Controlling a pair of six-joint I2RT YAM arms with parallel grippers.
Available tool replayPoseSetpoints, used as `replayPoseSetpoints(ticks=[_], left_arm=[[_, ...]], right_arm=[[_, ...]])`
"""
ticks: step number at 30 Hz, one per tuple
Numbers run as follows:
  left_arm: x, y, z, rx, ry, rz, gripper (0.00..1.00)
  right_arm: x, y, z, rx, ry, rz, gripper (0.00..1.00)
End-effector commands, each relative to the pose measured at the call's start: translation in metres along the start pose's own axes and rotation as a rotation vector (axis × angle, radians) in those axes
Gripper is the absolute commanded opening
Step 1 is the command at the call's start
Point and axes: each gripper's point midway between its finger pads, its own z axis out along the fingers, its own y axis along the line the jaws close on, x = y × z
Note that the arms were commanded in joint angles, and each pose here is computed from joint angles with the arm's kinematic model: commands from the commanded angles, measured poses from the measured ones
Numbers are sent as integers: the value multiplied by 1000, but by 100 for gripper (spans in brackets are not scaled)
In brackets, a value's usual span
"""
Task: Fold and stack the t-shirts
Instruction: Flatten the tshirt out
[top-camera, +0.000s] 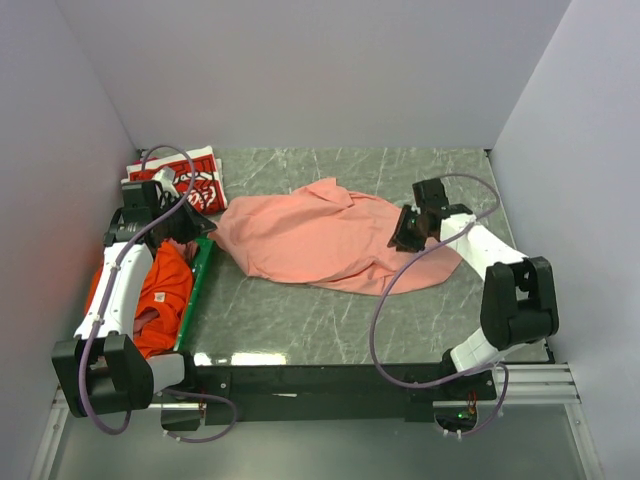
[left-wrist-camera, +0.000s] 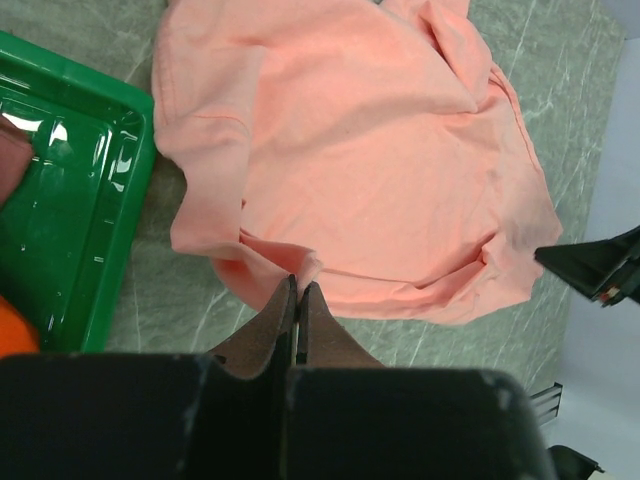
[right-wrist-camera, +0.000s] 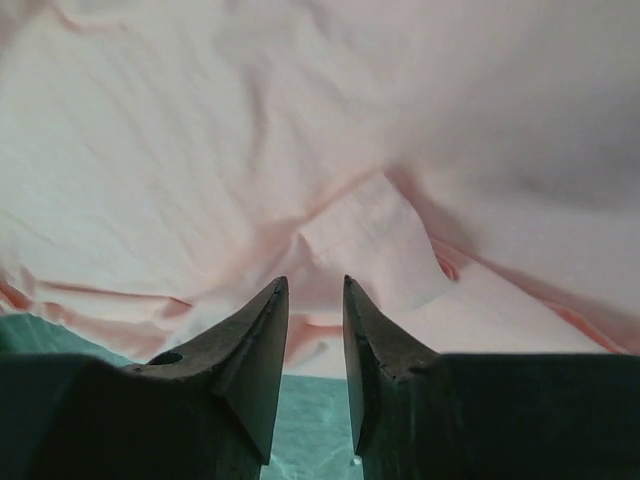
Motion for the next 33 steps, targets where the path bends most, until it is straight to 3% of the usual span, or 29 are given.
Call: replayPoseSetpoints(ticks=[1,8,23,33], left_arm=[[-5,-2,-4,10,-29,32,0],[-6,-5,-4,21,-26,26,0],[3,0,-3,16,-9,28,0],[-2,-1,2,17,4,24,0]], right_arm=[[-30,4,-8,39,-59,-40,36],[-39,-8,26,135,-3,-63,40],[-29,-30,52,230,57,-63,42],[-27,-26,51,212,56,-58,22]])
